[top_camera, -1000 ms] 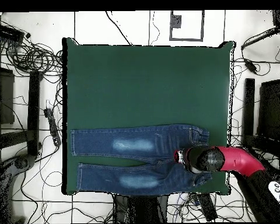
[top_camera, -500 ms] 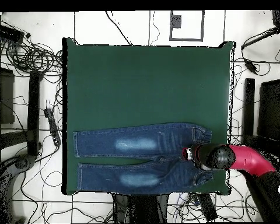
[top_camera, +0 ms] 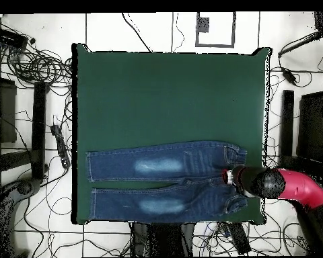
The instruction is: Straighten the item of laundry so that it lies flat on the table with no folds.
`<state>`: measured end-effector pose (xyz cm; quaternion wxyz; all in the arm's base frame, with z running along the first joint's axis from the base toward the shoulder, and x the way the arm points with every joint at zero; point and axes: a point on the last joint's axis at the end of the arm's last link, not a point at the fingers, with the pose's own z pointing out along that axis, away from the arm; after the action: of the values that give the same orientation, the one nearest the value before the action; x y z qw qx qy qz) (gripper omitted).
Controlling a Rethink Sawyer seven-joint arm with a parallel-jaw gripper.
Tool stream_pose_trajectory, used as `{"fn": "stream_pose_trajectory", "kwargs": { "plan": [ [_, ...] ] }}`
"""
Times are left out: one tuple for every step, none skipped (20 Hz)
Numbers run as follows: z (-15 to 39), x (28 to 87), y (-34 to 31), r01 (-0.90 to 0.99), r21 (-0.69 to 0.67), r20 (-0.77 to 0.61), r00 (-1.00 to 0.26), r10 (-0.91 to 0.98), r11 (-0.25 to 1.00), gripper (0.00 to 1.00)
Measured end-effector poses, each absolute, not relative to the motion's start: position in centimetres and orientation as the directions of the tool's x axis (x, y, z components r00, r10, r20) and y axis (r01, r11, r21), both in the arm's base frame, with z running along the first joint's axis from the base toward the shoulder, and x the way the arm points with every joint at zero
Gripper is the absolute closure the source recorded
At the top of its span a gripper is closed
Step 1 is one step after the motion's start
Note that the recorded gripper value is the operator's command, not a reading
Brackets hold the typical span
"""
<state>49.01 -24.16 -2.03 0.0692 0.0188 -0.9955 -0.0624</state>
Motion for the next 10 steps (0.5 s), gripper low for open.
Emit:
{"fn": "stream_pose_trajectory", "kwargs": {
  "plan": [
    [-1.8,49.1,-24.6,-0.025,0.119,0.132,-0.99,-0.041,0.993,1.0],
    [-1.5,49.1,-25.0,-0.023,0.113,0.129,-0.991,-0.038,0.993,1.0],
    [-1.4,49.2,-25.2,-0.021,0.108,0.128,-0.991,-0.035,0.994,1.0],
    [-1.1,49.2,-25.6,-0.019,0.1,0.125,-0.992,-0.031,0.995,1.0],
    [-0.8,49.3,-26.0,-0.016,0.093,0.123,-0.992,-0.028,0.996,1.0],
    [-0.2,49.3,-26.9,-0.01,0.076,0.115,-0.993,-0.019,0.997,1.0],
    [0.0,49.3,-27.1,-0.009,0.071,0.113,-0.993,-0.017,0.997,1.0],
    [0.3,49.3,-27.5,-0.007,0.065,0.11,-0.994,-0.014,0.998,1.0],
    [0.5,49.3,-27.7,-0.005,0.06,0.108,-0.994,-0.011,0.998,1.0],
    [0.9,49.3,-28.3,-0.001,0.05,0.104,-0.995,-0.007,0.999,1.0]
  ]
}}
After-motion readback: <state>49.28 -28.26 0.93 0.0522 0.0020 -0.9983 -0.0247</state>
